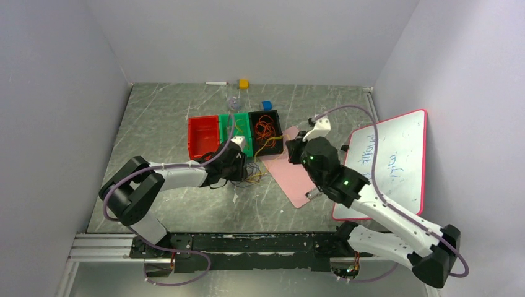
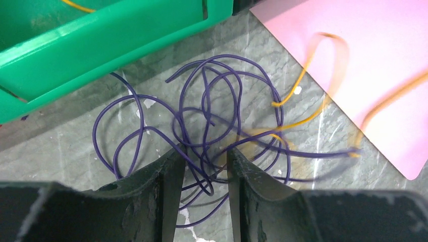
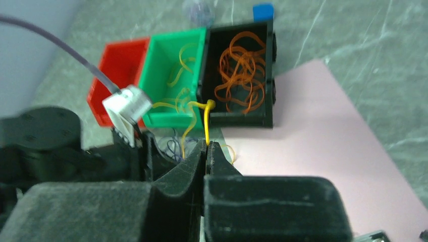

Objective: Untangle the cables

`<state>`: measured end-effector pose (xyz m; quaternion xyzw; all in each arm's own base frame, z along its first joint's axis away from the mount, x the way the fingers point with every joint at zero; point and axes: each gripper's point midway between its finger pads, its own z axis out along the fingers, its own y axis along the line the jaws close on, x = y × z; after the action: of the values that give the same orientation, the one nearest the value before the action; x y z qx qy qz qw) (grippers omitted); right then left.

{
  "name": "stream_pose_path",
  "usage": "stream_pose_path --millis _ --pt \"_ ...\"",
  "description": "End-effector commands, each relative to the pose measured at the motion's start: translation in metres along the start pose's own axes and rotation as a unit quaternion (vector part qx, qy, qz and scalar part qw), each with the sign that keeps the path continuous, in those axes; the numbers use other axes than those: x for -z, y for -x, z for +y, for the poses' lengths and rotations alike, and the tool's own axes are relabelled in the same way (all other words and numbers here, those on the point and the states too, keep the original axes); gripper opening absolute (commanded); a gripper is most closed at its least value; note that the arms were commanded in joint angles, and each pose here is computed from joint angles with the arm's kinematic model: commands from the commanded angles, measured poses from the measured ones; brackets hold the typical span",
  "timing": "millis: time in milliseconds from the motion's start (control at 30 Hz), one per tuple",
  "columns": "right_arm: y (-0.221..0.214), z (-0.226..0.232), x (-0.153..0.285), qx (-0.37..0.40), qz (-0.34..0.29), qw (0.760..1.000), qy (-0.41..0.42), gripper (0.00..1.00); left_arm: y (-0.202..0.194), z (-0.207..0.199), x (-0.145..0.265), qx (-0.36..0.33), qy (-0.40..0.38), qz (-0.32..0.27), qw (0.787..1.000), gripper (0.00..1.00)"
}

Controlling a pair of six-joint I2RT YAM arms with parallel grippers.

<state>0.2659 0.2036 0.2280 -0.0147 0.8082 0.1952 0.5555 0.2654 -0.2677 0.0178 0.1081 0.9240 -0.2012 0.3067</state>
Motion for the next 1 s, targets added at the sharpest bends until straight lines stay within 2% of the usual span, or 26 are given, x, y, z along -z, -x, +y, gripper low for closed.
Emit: stream_pose_path --millis 0,333,500,700,967 --pt "0.059 -0.011 0.024 0.019 -0.064 0.997 -0.037 0.0 -0.051 0.026 -0.006 -0.004 0.042 0.084 0.996 0.42" --pt "0.166 -0.003 0.078 0.008 -0.17 0.985 -0.033 0.0 -0.051 0.024 -0.01 0.002 0.04 0.082 0.996 0.42" --pt "0.207 -0.005 0.108 0.003 -0.217 0.976 -0.035 0.0 -0.053 0.025 -0.011 0.001 0.042 0.084 0.996 0.32" --pt "0.25 -0.02 0.143 0.013 -0.272 0.96 -0.064 0.0 -0.056 0.028 -0.01 0.012 0.047 0.084 0.995 0.13" --pt "0.289 -0.041 0.188 0.015 -0.324 0.94 -0.103 0.0 -0.058 0.029 -0.011 0.014 0.051 0.086 0.995 0.07"
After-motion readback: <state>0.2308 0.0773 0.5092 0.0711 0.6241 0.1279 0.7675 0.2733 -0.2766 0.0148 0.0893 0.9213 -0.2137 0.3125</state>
